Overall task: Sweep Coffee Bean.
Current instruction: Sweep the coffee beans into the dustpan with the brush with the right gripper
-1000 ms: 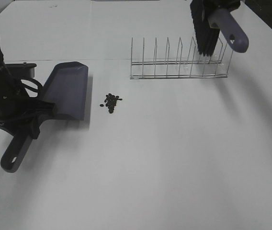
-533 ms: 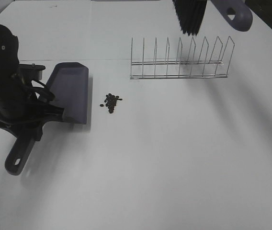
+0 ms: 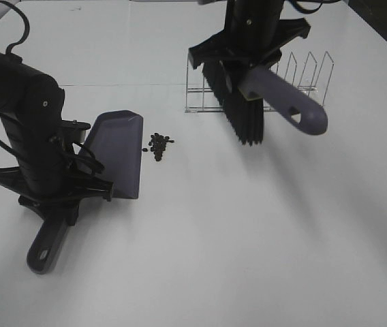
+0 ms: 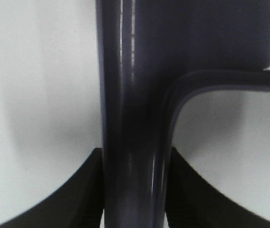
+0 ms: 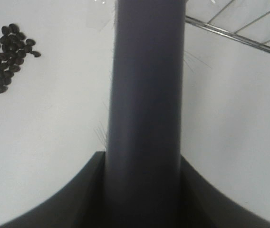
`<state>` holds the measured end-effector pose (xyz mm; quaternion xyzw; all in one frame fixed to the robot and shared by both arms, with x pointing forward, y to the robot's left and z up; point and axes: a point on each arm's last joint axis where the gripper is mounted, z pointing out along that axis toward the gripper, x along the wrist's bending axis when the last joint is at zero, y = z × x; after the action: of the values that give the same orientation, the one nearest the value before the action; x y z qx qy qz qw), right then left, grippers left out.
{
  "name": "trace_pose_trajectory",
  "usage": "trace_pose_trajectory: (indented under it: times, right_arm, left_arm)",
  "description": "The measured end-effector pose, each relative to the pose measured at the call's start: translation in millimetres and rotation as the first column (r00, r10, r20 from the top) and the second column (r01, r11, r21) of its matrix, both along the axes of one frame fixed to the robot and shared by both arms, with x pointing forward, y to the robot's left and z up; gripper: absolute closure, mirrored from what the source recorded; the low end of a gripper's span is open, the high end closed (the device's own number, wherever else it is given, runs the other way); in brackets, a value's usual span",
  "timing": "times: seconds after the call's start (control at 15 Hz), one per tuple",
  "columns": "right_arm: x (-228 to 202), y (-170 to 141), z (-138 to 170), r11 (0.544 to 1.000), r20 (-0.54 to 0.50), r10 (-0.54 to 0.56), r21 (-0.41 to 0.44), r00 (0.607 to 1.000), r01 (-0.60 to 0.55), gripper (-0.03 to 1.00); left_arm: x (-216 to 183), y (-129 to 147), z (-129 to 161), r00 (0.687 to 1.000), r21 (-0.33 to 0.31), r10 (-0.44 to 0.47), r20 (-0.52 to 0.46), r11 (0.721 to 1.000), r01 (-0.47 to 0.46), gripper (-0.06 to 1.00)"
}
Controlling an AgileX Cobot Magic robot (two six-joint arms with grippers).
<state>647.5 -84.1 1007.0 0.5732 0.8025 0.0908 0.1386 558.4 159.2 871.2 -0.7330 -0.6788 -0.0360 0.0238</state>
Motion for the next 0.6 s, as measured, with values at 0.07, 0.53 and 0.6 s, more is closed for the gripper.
trace_pose_trajectory:
  times: [0.07, 0.53, 0.6]
  right_arm:
    - [-5, 8, -12, 1.000, 0.005, 0.010, -0.014, 1.000, -0.010, 0.66]
    - [-7, 27, -88, 0.967, -0.047, 0.061, -0.245, 0.997, -0.071, 0.66]
    - [-9, 29, -92, 0.960, -0.055, 0.069, -0.267, 0.996, -0.081, 0.66]
  left_arm:
    - [0, 0, 0, 1.000, -0.002, 0.003, -0.001, 1.000, -0.003, 0.60]
    - [0, -1, 0, 1.000, -0.007, 0.008, -0.003, 1.000, -0.008, 0.60]
    - [0, -1, 0, 1.000, -0.007, 0.009, -0.004, 1.000, -0.009, 0.60]
